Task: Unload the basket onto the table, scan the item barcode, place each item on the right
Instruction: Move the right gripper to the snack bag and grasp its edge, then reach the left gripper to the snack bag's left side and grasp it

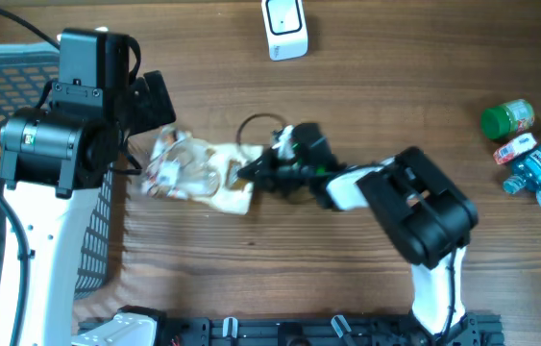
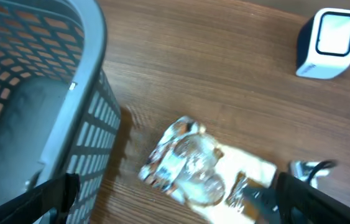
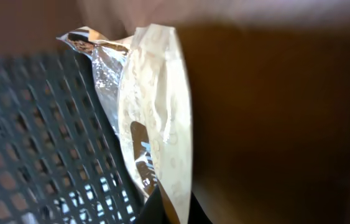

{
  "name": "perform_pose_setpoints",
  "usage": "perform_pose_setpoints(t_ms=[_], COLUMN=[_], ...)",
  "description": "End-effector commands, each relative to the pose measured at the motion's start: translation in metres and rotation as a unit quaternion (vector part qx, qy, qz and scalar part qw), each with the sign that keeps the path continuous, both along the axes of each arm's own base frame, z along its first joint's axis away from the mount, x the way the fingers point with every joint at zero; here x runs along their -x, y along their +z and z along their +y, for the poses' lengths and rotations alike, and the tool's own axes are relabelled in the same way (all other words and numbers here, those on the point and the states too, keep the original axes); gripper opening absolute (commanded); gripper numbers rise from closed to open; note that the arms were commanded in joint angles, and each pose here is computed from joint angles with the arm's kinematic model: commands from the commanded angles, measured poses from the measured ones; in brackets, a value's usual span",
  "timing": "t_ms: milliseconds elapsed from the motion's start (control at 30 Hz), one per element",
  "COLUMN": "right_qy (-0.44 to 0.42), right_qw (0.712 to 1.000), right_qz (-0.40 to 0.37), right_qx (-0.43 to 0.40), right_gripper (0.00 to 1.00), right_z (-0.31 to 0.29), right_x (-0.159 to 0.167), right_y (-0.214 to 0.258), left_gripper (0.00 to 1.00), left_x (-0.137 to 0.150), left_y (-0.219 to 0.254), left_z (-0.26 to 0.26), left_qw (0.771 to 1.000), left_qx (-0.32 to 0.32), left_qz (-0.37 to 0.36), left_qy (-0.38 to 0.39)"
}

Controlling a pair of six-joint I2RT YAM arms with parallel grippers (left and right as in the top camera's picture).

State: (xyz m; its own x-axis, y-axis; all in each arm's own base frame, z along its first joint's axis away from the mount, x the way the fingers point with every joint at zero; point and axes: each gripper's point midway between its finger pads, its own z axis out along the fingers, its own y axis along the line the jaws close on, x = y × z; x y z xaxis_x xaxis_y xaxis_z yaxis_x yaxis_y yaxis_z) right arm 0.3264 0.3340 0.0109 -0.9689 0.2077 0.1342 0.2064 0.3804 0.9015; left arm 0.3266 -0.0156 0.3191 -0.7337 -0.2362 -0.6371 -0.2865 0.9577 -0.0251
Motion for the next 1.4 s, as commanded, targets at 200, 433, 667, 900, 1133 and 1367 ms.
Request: perform_pose_setpoints(t_ms=[200, 433, 667, 900, 1133, 1367], right_qy=[0.034, 0.084, 0.091, 0.101, 0.103, 0.102], right_qw=[0.999, 0.992, 0.99, 0.989, 0.99, 0.99], right_qz=[-0.03, -0.09, -0.094, -0.096, -0.089, -0.085], right_qx=[-0.02, 0.027, 0.057, 0.051, 0.042, 0.038], right_gripper=[0.05, 0.05, 0.05, 0.05, 0.05, 0.05], right_z=[-0.085, -0.105, -0.129, -0.137, -0.136, -0.136], right_x=[-0.021, -0.004, 0.003, 0.009, 0.012, 0.013], right_y=[0.003, 0.003, -0.004, -0.004, -0.002, -0.001], left_gripper=[1.0, 1.0, 1.0, 1.0, 1.0, 0.98], left_x=[-0.034, -0.069, -0.076, -0.087, -0.081, -0.059], left_y=[-0.074, -0.159, -0.188, -0.199, -0.248, -0.279], left_z=[-0.065, -0.124, -0.138, -0.112, -0.13, -0.13], left_qw=[0.986, 0.954, 0.895, 0.862, 0.815, 0.797], left_qx=[0.091, 0.189, 0.327, 0.403, 0.44, 0.423], left_qz=[0.115, 0.21, 0.263, 0.262, 0.294, 0.3], left_qy=[-0.076, -0.096, -0.154, -0.163, -0.237, -0.309])
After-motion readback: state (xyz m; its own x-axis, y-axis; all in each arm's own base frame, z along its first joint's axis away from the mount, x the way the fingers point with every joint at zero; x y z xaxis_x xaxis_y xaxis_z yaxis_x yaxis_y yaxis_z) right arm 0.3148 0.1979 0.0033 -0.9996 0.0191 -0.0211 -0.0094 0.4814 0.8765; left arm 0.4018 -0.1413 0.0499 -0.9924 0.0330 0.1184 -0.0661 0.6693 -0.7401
